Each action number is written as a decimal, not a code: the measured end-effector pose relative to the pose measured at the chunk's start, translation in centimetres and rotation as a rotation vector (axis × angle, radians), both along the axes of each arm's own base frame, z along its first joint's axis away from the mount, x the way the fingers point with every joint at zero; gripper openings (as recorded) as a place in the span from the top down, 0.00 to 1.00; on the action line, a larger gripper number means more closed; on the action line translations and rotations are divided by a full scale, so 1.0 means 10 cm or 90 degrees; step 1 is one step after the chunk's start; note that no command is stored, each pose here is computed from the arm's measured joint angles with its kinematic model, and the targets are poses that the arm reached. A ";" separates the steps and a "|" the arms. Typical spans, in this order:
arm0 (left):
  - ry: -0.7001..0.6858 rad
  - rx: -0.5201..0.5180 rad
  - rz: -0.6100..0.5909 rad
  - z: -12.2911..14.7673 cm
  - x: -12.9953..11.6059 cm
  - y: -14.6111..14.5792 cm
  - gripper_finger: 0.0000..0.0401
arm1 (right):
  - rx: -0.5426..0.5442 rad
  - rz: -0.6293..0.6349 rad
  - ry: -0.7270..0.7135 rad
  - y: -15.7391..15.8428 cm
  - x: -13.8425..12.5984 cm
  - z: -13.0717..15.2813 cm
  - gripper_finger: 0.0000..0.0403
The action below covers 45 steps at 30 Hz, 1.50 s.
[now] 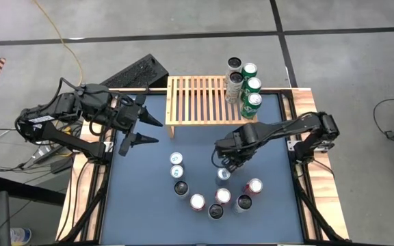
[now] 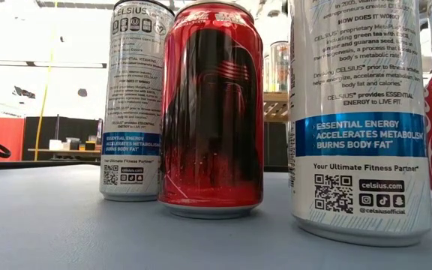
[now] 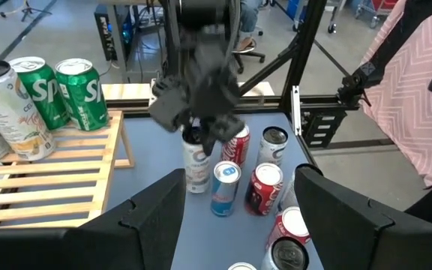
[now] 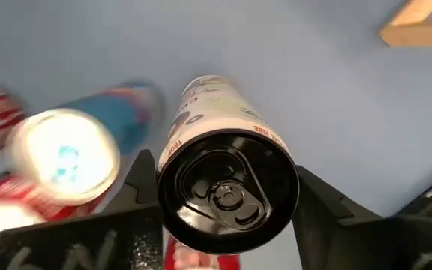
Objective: Place canned beverage on shelf
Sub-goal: Put the white-yellow soda can on the shelf aligned with the other white-yellow soda can
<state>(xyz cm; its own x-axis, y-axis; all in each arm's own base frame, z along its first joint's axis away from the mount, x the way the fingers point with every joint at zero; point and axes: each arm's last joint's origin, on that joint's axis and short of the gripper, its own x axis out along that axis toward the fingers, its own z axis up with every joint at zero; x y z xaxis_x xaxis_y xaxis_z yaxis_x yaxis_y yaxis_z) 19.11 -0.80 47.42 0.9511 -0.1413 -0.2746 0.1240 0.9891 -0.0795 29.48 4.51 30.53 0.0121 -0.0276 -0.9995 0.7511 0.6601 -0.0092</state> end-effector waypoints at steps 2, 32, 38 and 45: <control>0.000 0.000 0.000 0.00 0.00 0.00 0.41 | 0.001 0.024 -0.014 -0.02 -0.03 0.14 0.62; 0.006 0.034 0.003 -0.15 0.51 0.07 0.41 | -0.194 0.419 -0.248 -0.89 -0.37 1.50 0.62; -0.040 0.052 -0.029 -0.32 1.02 0.43 0.41 | -0.197 0.482 -0.249 -0.80 -0.36 1.50 0.62; -0.030 -0.004 -0.084 -0.59 1.33 0.92 0.37 | -0.227 0.508 -0.248 -0.72 -0.42 1.55 0.62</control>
<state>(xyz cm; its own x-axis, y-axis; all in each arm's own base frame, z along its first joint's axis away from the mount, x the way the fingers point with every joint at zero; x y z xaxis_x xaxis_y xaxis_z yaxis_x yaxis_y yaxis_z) 32.43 8.38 41.48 0.9362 -0.2669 -0.2286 0.2561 0.9636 -0.0763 25.30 -2.68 46.01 0.4892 -0.1689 -0.8557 0.0732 0.9856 -0.1527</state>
